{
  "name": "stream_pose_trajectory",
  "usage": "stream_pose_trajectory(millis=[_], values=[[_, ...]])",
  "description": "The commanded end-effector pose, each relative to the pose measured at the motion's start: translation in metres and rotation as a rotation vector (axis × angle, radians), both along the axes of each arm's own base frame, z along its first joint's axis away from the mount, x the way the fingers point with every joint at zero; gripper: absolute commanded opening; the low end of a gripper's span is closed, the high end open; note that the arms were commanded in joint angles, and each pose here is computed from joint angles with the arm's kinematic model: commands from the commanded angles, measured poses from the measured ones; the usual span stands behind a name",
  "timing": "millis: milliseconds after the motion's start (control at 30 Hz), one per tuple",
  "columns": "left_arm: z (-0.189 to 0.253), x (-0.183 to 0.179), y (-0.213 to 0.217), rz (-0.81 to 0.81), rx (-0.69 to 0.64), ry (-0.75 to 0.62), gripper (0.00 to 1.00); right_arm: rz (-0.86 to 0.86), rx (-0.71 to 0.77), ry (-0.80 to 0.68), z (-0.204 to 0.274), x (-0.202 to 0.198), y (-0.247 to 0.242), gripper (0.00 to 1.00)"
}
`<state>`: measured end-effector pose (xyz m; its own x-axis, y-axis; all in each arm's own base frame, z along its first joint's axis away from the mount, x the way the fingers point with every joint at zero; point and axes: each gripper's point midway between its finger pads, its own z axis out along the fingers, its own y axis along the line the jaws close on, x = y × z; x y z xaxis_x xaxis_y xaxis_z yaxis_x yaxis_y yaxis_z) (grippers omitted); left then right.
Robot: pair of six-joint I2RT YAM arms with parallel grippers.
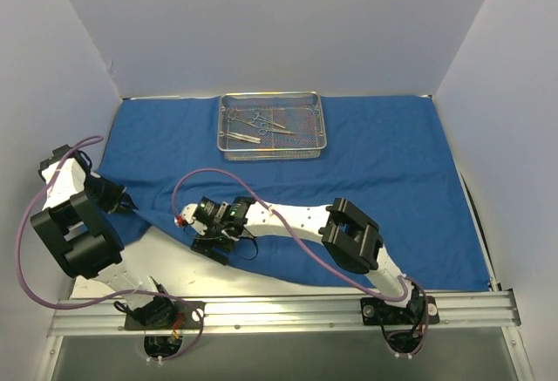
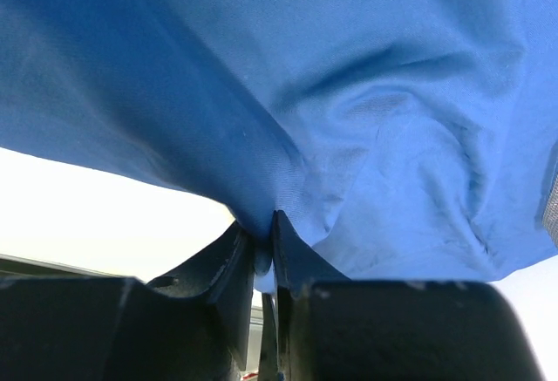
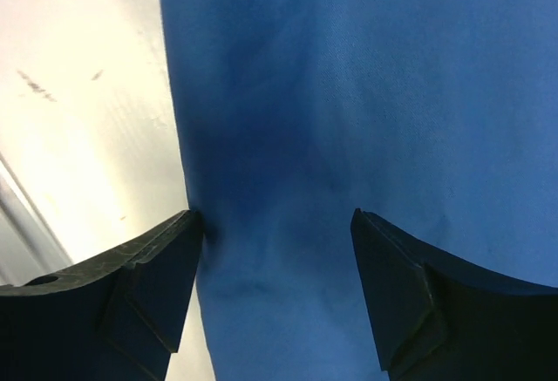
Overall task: Open and lay out the surgical kit
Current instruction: Smooth out the surgical kit at the center of the board.
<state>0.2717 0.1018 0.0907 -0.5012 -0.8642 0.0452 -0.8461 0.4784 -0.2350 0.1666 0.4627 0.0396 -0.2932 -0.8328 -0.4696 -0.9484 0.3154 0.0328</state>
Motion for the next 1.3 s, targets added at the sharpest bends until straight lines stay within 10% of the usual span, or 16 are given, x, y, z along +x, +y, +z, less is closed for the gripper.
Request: stream_pose_trajectory(millis=[0,300,433,633,767,867,1267], values=[[0.010,0.016,0.007,0.008,0.026,-0.067,0.21,-0.011,-0.041,-0.040,-0.013,0.004,-0.004,0.68],[0.014,0.021,0.009,0.014,0.028,-0.075,0.23,0.016,-0.045,-0.002,-0.017,-0.013,-0.009,0.42],[0.015,0.023,0.011,0.013,0.028,-0.072,0.23,0.045,-0.022,0.018,-0.009,-0.020,-0.013,0.65],[0.012,0.026,0.008,0.014,0.012,-0.073,0.24,0.029,-0.051,0.039,-0.018,-0.021,-0.016,0.66],[0.012,0.028,0.007,0.008,0.015,-0.077,0.24,-0.037,-0.075,-0.006,-0.025,-0.007,-0.020,0.44],[0.016,0.030,0.007,-0.004,0.040,-0.083,0.24,-0.129,-0.051,-0.078,-0.013,0.014,-0.022,0.07],[0.015,0.074,0.014,-0.150,0.192,-0.008,0.28,-0.405,0.117,-0.039,0.047,0.143,-0.055,0.05]])
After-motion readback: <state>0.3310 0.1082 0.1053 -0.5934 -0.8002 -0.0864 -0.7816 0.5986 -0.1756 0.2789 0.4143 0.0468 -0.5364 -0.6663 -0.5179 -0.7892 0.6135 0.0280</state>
